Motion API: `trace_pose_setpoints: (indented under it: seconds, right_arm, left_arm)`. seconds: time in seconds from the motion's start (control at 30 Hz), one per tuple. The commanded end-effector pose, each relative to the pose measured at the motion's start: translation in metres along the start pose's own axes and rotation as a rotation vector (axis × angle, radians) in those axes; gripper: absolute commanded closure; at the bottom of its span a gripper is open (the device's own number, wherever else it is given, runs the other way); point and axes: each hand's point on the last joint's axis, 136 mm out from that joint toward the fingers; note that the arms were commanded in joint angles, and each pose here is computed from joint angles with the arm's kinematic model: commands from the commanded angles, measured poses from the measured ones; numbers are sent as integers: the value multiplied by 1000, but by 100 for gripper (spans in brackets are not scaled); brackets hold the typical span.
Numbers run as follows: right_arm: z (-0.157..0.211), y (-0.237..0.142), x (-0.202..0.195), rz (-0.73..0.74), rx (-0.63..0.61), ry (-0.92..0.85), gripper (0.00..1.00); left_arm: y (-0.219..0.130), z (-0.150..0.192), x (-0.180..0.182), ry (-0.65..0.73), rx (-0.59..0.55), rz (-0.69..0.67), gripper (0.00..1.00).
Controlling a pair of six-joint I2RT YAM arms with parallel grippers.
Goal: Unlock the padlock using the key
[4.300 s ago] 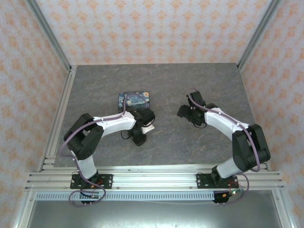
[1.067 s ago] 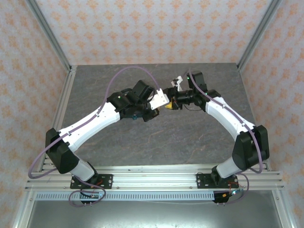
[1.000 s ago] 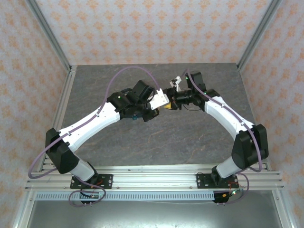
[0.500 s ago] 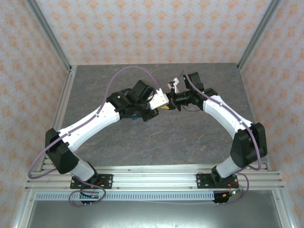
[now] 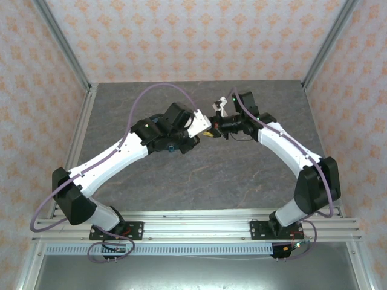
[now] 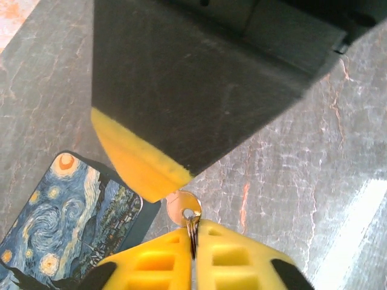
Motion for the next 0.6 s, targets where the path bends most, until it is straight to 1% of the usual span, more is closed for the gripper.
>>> trace_pose_setpoints:
  seconds: [0.0, 0.07, 0.1, 0.13, 0.17, 0.27, 0.37, 0.43, 0.5, 0.57]
  right_arm:
    - [-31, -24, 17, 40, -216, -170, 100]
    - [-38, -34, 21, 68, -294, -243, 100]
    - [-42, -39, 23, 79, -335, -283, 100]
    - [-45, -43, 27, 82, -362, -321, 100]
    - [-49, -47, 31, 85, -396, -358, 100]
    - [-55, -52, 44, 62, -435, -460, 100]
    - [-60, -49, 64, -17, -416, -515, 100]
    - [-64, -48, 77, -79, -392, -517, 100]
    - [-67, -46, 88, -138, -364, -512, 100]
    - [-69, -45, 97, -187, -352, -514, 100]
  left_arm:
    - [-25, -9, 12, -222, -64, -47, 75]
    - [-32, -13, 16, -358, -108, -22, 64]
    - [-37, -16, 15, -421, -139, 14, 60]
    - [-41, -19, 13, -467, -165, 45, 57]
    - [-46, -24, 14, -514, -202, 71, 51]
    - [-62, -38, 17, -615, -292, 126, 39]
    - [-73, -52, 21, -693, -345, 195, 36]
    - [-78, -59, 24, -746, -379, 265, 36]
    - [-83, -67, 27, -805, -442, 383, 40]
    - [-90, -75, 36, -887, -532, 501, 42]
Point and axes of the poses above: each hand's point on the last joint's axis, 136 mm out from that joint toward the fingers, its own y axis out along the fingers, its own x axis along the line the jaws close on, z = x × y, and after that the axes turned 10 degrees about -y, right-handed
